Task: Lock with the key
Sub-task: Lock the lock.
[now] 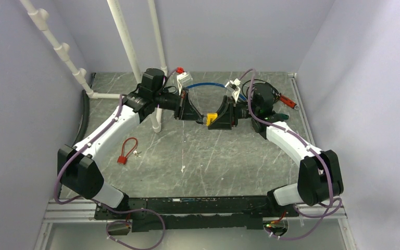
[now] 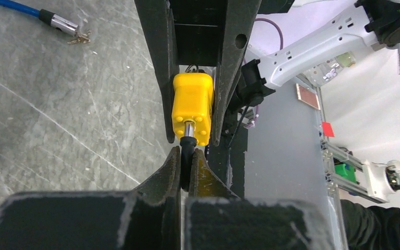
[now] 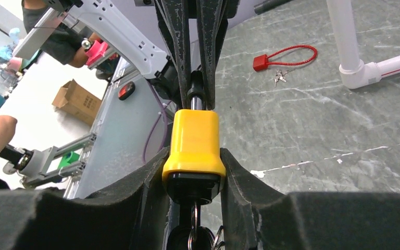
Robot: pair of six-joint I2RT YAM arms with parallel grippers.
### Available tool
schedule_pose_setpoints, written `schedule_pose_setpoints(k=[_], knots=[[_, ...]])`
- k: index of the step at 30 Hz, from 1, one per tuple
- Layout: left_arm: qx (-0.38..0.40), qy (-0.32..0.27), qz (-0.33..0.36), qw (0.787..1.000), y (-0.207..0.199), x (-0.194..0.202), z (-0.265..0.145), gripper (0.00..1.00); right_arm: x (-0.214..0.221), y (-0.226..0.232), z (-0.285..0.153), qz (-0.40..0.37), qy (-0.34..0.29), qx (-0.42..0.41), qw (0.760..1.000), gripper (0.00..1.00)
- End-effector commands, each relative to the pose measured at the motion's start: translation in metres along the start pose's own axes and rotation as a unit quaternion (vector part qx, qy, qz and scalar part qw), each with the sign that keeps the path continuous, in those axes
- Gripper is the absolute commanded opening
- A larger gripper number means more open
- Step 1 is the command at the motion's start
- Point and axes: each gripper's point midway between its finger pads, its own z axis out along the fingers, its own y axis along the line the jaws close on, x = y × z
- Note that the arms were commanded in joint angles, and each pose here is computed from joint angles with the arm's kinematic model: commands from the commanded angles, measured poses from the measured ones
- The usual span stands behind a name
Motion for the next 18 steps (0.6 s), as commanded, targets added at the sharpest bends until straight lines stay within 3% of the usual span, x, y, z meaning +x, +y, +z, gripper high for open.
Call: schedule_pose_setpoints(k=[1, 6, 18], knots=[[0.056, -0.023, 0.044, 0.997, -0.028, -0.021, 0.012, 0.0, -0.01, 0.022, 0.019, -0.063, 0.017, -0.041, 0.997, 0.0], [0.098, -0.018, 0.015, 0.995, -0.037, -0.011, 0.018, 0.0, -0.009, 0.027, 0.028, -0.112, 0.05, -0.051, 0.991, 0.0], [0.096, 0.006, -0.021, 0.995, -0.03, 0.016, 0.037, 0.0, -0.023, 0.037, 0.04, -0.152, 0.055, -0.06, 0.985, 0.0]])
